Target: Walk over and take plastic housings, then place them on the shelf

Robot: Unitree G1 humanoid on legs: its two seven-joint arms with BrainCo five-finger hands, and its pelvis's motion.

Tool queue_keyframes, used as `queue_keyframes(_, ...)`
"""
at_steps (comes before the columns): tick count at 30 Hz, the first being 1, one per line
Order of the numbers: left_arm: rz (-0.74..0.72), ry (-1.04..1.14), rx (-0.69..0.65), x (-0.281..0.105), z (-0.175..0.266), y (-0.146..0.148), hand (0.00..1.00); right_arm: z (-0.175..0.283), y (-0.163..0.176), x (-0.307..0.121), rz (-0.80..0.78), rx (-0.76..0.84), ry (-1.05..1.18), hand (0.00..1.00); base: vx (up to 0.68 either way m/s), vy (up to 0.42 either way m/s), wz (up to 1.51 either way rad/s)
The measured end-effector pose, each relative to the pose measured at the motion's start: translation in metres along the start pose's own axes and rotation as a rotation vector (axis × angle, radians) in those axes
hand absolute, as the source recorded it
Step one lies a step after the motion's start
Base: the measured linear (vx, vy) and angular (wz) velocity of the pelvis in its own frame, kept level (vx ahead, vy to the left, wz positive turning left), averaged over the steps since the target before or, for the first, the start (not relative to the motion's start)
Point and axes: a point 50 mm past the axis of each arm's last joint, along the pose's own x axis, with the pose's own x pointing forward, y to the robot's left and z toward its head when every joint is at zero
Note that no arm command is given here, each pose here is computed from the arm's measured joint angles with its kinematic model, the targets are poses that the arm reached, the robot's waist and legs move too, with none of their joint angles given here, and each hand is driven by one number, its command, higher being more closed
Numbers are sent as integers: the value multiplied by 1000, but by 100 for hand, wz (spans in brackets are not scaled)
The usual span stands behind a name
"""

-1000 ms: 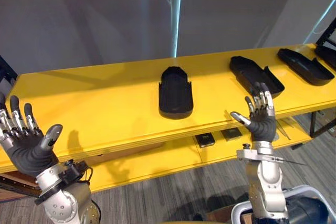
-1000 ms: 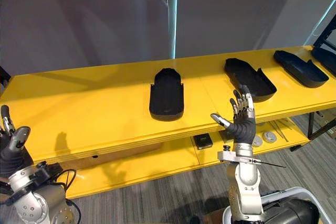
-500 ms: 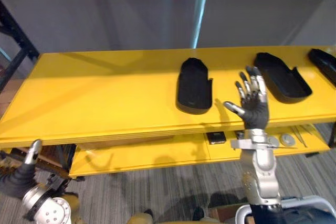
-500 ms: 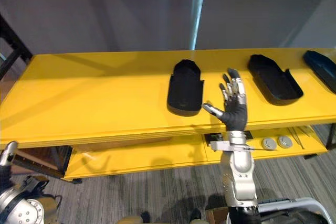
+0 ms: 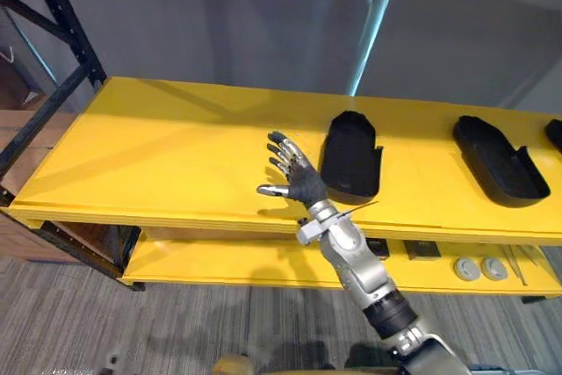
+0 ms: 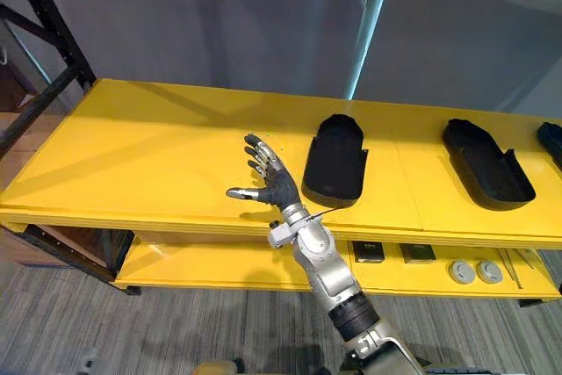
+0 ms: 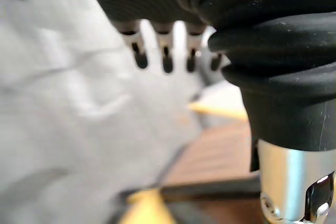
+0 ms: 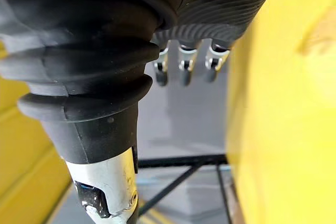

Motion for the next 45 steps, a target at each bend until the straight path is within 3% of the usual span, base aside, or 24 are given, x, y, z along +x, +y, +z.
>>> queue_keyframes(6,-432,226,124,-28,-49,-34,0,-17,8,9,-138,-7,61,0,-60,-5,-2)
queue_keyframes(13,-740,171,125,-39,-34,-80,0,12,4,32,-207,-121,-71,0,-66,4,0)
queue_keyframes(20,-837,106,104,-39,-12,-108,0,35,11,47,-167,-150,-151,0,-17,-2,-6)
queue_keyframes(25,-857,102,104,-39,-10,-111,0,46,12,50,-172,-173,-195,0,-8,-5,-5)
queue_keyframes(37,-893,94,164,-39,-8,-118,0,70,-34,51,-315,-273,-273,0,-13,-1,-4)
queue_keyframes(45,-887,106,150,-38,-9,-118,0,76,-48,48,-305,-263,-300,0,1,0,-1)
